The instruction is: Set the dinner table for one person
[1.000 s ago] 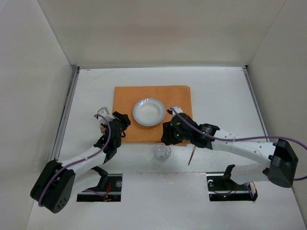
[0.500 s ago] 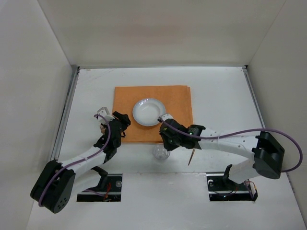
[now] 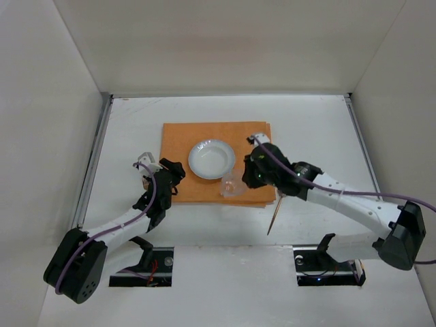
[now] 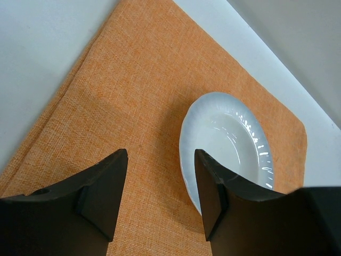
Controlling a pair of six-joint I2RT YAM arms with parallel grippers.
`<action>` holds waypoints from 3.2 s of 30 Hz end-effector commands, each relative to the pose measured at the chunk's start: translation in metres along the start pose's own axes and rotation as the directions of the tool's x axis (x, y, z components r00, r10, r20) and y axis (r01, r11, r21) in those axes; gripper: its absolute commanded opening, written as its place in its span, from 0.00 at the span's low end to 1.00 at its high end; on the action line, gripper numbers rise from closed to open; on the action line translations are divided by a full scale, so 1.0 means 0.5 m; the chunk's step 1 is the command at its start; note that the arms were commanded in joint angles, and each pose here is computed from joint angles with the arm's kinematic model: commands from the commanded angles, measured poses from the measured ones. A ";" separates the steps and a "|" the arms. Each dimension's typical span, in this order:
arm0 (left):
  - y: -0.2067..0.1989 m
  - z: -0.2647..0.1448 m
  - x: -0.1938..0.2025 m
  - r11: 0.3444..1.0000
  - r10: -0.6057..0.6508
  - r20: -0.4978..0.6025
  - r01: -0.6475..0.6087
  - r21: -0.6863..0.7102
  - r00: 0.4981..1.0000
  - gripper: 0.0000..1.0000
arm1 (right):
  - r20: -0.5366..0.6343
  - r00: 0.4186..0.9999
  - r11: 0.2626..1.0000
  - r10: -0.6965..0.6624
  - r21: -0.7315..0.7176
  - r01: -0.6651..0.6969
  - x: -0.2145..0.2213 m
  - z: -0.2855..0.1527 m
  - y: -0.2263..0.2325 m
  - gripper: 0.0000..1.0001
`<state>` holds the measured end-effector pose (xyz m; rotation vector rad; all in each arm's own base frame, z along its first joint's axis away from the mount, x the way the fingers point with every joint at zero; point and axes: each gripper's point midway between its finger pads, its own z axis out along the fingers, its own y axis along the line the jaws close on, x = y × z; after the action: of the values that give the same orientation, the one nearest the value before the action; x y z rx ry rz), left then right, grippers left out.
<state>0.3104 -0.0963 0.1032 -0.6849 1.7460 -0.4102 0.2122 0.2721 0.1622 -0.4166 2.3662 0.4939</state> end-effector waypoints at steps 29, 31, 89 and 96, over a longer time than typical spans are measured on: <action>-0.021 0.017 0.002 1.000 -0.018 -0.012 0.018 0.021 1.000 0.50 | 0.263 0.940 0.865 0.219 0.393 -0.311 -0.343 0.249 -0.419 0.20; -0.020 0.017 0.001 1.000 -0.014 -0.008 0.014 0.018 1.000 0.50 | 0.265 0.939 0.866 0.219 0.390 -0.312 -0.344 0.251 -0.419 0.29; -0.035 0.012 0.018 0.998 -0.040 -0.043 0.041 0.044 0.998 0.49 | 0.121 0.847 0.731 0.517 0.452 -0.511 0.232 0.064 -0.260 0.17; -0.031 0.014 0.023 0.998 -0.039 -0.051 0.041 0.038 0.998 0.49 | 0.219 0.855 0.696 0.470 0.505 -0.511 0.194 -0.008 -0.309 0.10</action>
<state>0.3081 -0.1098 0.0808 -0.6734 1.8353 -0.4437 0.1904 0.1356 0.0313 0.4846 2.5017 0.0760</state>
